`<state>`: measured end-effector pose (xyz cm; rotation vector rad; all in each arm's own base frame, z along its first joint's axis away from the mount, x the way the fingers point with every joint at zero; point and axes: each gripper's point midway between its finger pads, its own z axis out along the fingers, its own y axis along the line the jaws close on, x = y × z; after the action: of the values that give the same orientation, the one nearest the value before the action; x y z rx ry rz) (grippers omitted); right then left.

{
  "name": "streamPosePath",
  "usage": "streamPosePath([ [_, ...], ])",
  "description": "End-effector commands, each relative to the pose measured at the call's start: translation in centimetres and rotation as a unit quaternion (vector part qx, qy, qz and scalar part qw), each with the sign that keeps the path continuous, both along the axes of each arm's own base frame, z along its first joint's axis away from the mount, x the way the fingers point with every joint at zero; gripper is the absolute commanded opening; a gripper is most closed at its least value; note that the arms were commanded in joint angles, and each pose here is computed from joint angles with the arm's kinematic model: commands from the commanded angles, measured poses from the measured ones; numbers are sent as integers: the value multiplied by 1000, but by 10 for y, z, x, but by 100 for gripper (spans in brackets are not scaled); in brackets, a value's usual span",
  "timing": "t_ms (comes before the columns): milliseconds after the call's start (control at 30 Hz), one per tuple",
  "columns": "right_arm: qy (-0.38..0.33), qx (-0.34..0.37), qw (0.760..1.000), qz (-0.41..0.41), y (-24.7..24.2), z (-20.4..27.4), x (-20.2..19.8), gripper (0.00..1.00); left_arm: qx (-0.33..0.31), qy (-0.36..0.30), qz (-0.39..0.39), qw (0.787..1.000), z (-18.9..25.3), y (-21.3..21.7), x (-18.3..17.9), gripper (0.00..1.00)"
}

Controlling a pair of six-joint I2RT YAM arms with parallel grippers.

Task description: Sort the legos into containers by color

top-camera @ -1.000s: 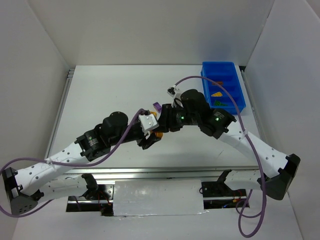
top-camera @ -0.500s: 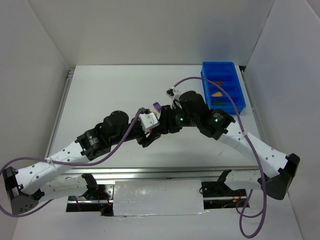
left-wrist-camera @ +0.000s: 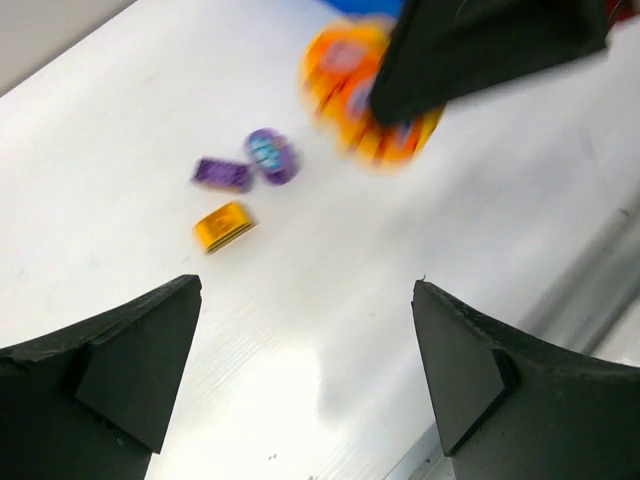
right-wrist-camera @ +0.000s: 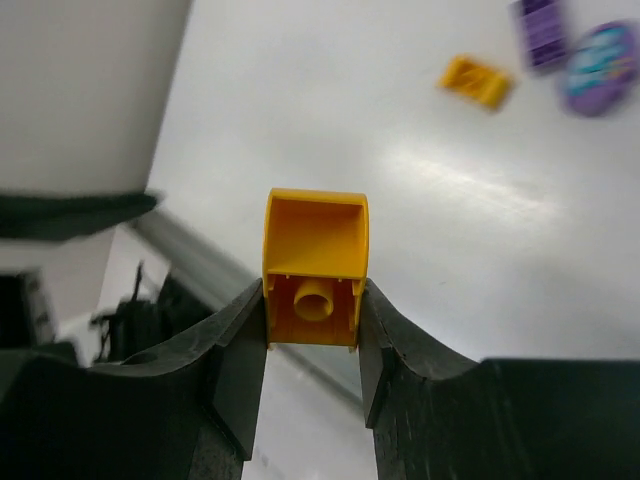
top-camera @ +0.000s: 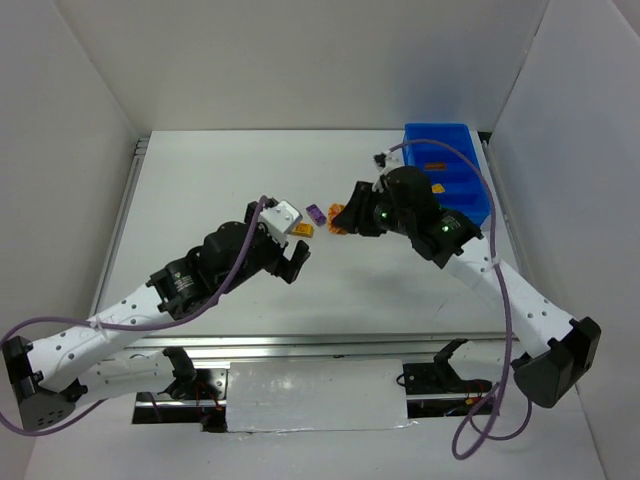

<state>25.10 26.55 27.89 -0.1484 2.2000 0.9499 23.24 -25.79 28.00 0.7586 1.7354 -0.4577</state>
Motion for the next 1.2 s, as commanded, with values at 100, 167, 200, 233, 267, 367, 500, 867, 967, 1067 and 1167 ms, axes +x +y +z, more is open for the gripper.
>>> streamPosePath([
  [100, -25, -35, 977, -207, -98, -10, 99, 0, -65, -4, 196, 979, 34, 58, 22, 99],
  [167, -25, -69, 955, -286, -137, -22, 128, 0, -68, 11, 216, 974, 31, 66, 19, 100],
  [200, -20, -85, 939, -334, -167, -27, 142, 0, -71, 13, 222, 972, 35, 68, 19, 100],
  [233, -26, -92, 925, -367, -183, -19, 155, 0, -62, 27, 230, 971, 29, 73, 16, 99],
  [267, -2, -113, 912, -394, -198, -39, 168, 0, -54, 33, 238, 969, 26, 77, 14, 99],
  [367, 16, -123, 876, -465, -242, -54, 204, 0, -26, 51, 250, 967, 22, 93, 5, 100],
  [500, 20, -130, 848, -513, -283, -65, 243, 0, 3, 61, 239, 969, 10, 108, -10, 99],
  [867, 88, -112, 806, -574, -348, -115, 291, 0, 2, 57, 236, 970, -15, 118, -18, 100],
  [967, 91, -108, 803, -579, -349, -119, 292, 0, 16, 67, 231, 971, -21, 113, -17, 99],
  [1067, 90, -106, 802, -581, -350, -122, 292, 0, 33, 76, 230, 970, -29, 110, -16, 100],
  [1167, 92, -104, 802, -581, -352, -127, 296, 0, 43, 83, 222, 970, -34, 105, -15, 100],
])
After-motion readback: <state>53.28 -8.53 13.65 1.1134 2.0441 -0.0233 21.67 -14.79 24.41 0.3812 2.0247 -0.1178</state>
